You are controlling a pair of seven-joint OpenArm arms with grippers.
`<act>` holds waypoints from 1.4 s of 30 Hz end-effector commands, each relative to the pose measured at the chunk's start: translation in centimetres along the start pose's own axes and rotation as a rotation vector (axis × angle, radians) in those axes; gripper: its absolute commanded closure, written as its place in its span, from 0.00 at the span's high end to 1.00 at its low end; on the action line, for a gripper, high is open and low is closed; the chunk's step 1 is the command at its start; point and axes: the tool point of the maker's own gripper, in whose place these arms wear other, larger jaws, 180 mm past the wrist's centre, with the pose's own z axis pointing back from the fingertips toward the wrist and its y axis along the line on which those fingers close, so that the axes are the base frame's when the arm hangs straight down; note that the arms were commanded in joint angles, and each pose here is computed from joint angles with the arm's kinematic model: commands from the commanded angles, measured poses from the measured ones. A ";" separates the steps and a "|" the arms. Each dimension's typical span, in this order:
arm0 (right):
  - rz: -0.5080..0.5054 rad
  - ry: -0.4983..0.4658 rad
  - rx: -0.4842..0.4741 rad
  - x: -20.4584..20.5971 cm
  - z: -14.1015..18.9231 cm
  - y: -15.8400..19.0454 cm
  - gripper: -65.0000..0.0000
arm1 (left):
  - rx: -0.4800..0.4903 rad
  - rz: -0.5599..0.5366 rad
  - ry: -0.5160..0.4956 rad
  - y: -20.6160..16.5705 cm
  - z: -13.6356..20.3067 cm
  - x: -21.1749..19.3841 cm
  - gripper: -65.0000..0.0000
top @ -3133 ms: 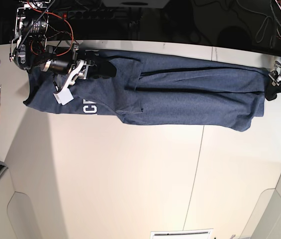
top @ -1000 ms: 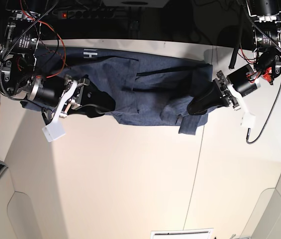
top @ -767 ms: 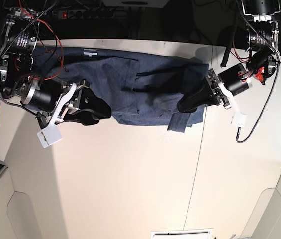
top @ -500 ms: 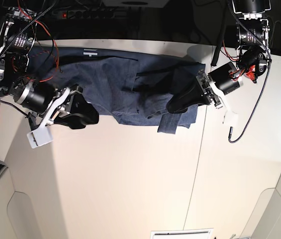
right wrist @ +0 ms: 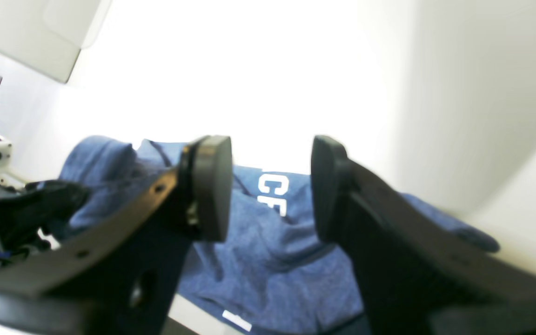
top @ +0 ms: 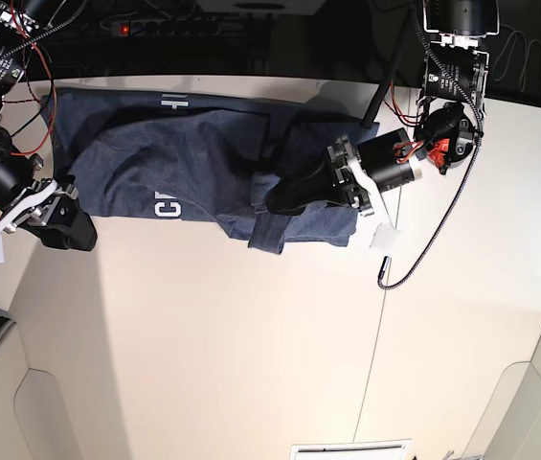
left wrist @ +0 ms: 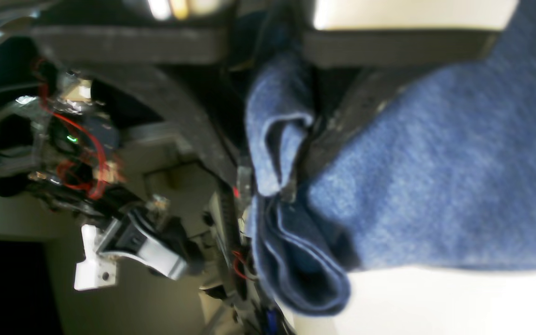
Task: Layout the t-shirt on the table in an organized manner, then fold the t-shirt properly
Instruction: 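Press and smooth the folded end with the left gripper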
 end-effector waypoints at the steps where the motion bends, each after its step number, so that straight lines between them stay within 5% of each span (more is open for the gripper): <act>1: 0.015 -0.051 0.016 1.4 0.3 0.5 0.41 | -0.022 -0.047 -0.034 -0.8 -0.2 1.6 0.00; 8: 0.015 -0.050 0.016 1.4 0.3 0.4 0.41 | 0.092 -0.136 0.077 1.2 -0.6 -0.2 0.00; 11: 0.015 -0.051 0.016 1.4 0.3 0.5 0.41 | 0.093 -0.145 0.080 1.2 -0.9 -0.4 0.33; 13: 0.015 -0.053 0.016 1.4 0.3 0.5 0.41 | 0.080 -0.148 0.047 0.8 -1.3 0.0 0.42; 26: 0.015 -0.053 0.016 1.4 0.3 0.5 0.41 | -0.092 -0.102 0.043 -3.3 -4.1 -0.7 0.42; 33: 0.015 -0.053 0.016 1.4 0.3 0.5 0.41 | -0.102 -0.125 0.031 -3.5 -1.9 2.6 0.41; 35: 0.014 -0.054 0.016 1.4 0.3 0.5 0.41 | -0.072 -0.140 0.049 -2.9 -0.7 3.0 0.31; 38: 0.015 -0.053 0.016 1.4 0.3 0.5 0.41 | -0.022 -0.134 0.072 -1.5 1.0 2.9 0.00; 42: 0.014 -0.056 0.019 1.5 0.3 0.5 0.41 | 0.061 -0.119 0.082 0.4 2.5 1.6 0.00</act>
